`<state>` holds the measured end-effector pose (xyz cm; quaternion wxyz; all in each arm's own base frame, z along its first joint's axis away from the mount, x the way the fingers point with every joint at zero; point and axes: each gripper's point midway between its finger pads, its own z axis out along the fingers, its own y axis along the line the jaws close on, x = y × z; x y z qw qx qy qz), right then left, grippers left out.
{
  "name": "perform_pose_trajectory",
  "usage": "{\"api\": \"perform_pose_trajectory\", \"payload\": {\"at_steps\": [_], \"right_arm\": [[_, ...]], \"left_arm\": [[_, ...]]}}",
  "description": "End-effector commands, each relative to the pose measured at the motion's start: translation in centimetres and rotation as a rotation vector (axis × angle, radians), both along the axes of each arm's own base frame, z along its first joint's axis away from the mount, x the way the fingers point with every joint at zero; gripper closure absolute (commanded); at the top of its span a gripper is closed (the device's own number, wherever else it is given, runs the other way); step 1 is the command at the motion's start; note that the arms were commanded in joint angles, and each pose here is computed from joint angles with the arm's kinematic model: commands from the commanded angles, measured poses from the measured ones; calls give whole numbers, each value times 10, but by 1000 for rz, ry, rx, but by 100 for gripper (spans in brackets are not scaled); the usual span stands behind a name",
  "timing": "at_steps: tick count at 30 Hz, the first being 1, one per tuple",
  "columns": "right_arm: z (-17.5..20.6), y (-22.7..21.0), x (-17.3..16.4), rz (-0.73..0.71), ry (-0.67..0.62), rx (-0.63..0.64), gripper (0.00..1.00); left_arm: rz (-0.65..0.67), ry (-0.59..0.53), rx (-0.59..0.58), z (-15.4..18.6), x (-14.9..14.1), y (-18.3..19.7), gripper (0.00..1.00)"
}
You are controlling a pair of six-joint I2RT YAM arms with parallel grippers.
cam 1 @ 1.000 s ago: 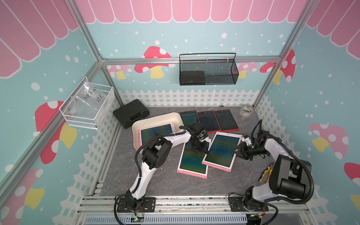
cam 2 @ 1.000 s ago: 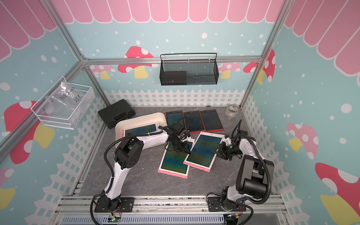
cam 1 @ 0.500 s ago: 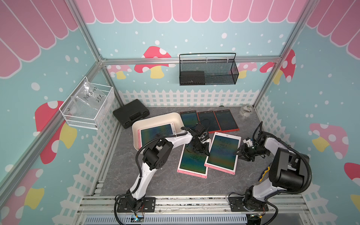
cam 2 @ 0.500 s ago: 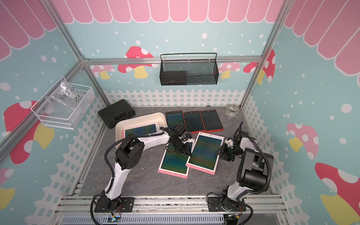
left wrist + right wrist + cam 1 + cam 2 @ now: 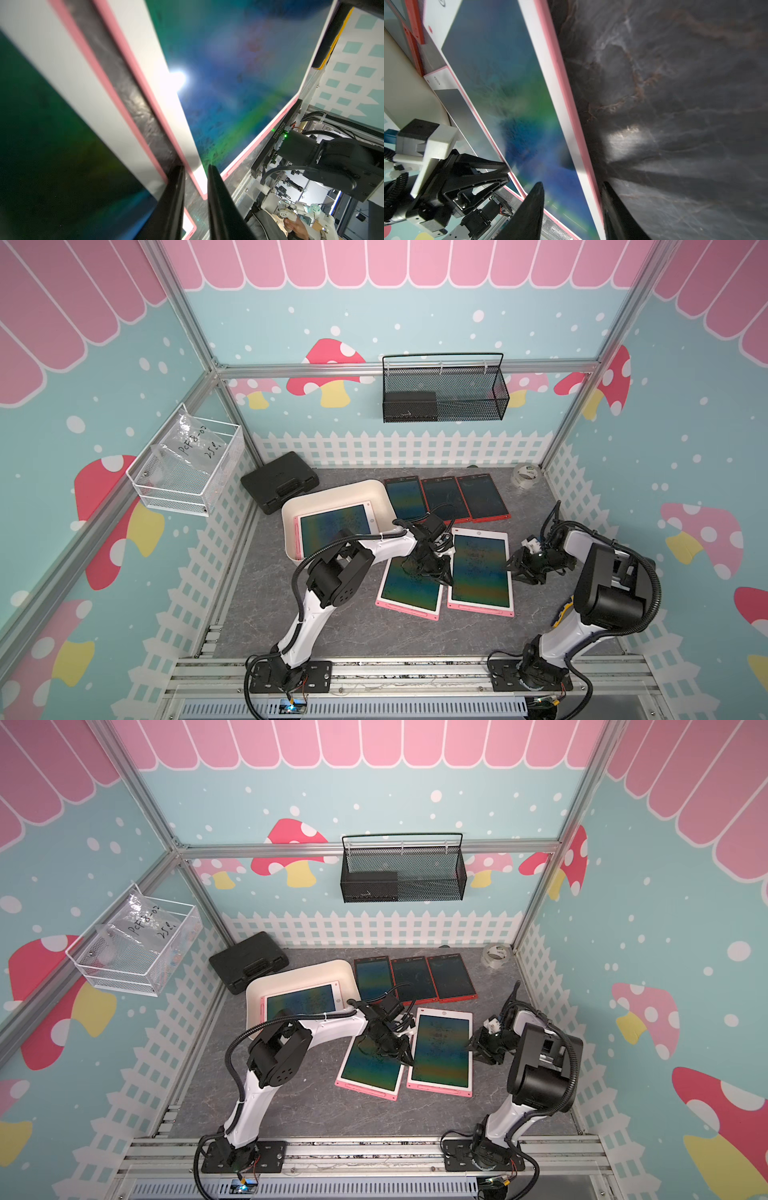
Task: Take out the writing tablet from the storage box
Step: Place the writing tablet at the center of the board.
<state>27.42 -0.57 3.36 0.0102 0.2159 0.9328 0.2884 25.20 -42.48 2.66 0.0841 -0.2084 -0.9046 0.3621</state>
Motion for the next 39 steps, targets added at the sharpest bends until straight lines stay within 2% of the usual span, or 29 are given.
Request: {"api": "perform_pose_trajectory", "payload": {"at_steps": [1,8,13,16,22,29,34,39], "right_arm": [[1,-3,6,7,-10,-11,52],[-6,0,5,3,-11,-1,50],[-12,-6,8,-2,-12,-32,50],[-17,-3,15,-6,-17,-3,50],[-22,9,27,2,-31,29,50],[-16,8,31,17,-27,-19,51],[7,-12,39,9,-38,-142,49],[40,-22,47,-6,-75,-207,48]], "left_arm": [[24,-16,-3,6,0,2,75],[58,-99,-5,20,17,13,74],[81,-159,-20,41,42,26,74],[107,-203,-13,55,59,41,74],[236,-300,30,81,100,100,75],[474,-374,146,97,141,209,74],[572,-331,229,86,144,261,74],[567,-295,264,73,137,271,75]]}}
